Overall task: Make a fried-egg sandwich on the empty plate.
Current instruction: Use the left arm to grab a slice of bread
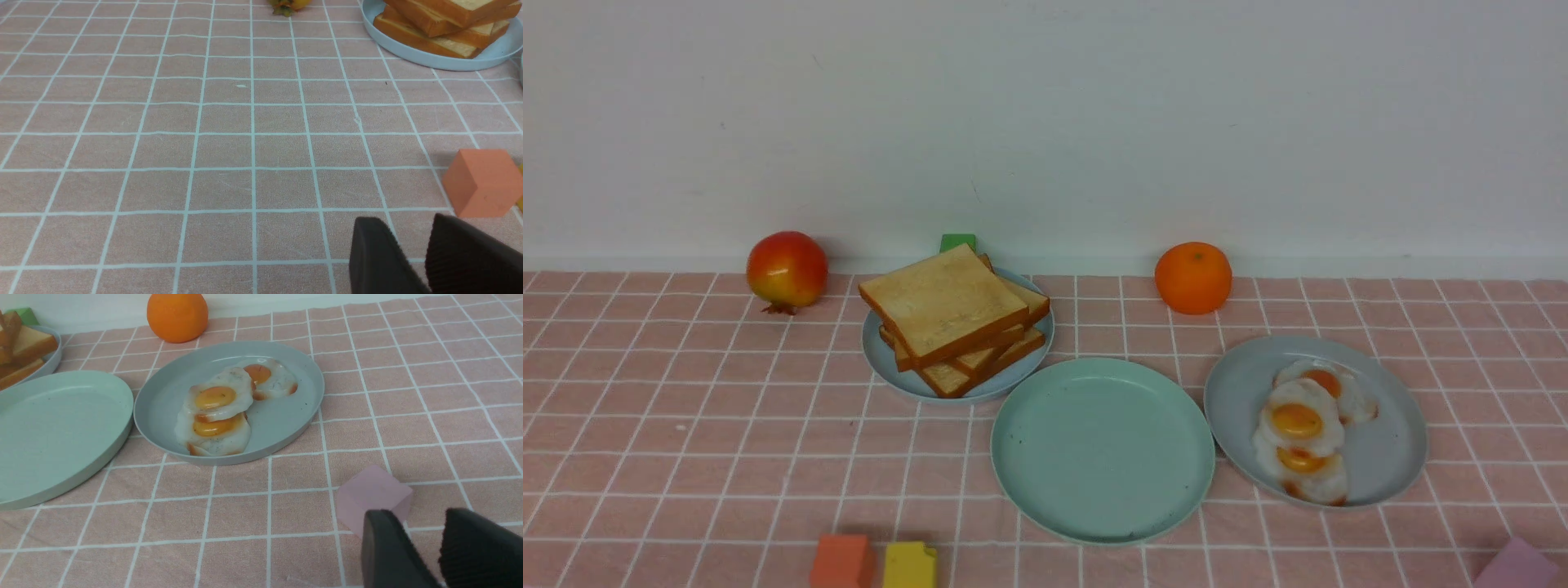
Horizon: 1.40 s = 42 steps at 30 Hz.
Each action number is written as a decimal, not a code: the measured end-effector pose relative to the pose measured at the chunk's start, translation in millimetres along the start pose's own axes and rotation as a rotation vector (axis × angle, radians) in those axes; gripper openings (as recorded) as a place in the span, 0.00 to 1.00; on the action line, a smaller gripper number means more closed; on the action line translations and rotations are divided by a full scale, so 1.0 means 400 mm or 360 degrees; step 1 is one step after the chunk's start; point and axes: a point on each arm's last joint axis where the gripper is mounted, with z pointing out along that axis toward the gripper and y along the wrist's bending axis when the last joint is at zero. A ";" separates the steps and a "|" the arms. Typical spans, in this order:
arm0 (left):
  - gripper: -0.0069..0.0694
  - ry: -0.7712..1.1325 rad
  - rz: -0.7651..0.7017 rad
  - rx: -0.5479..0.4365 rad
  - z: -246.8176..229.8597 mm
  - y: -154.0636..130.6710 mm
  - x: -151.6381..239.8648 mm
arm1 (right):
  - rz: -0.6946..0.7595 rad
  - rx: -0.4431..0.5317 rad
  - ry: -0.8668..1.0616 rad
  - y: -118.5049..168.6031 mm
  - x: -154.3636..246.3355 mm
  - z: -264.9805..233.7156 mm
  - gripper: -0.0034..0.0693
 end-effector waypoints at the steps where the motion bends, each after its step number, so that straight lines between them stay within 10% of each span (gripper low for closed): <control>1: 0.40 0.0000 0.0000 0.0000 0.000 0.000 0.000 | 0.0000 0.0000 0.0000 0.000 0.000 0.000 0.38; 30: 0.40 -0.0005 0.0001 0.0000 0.000 0.000 -0.001 | 0.0000 0.0000 0.0000 0.000 0.000 0.000 0.38; 42: 0.40 -0.0441 -0.0010 0.0078 -0.004 -0.010 -0.053 | 0.0005 -0.0032 -0.0228 0.004 -0.029 -0.001 0.38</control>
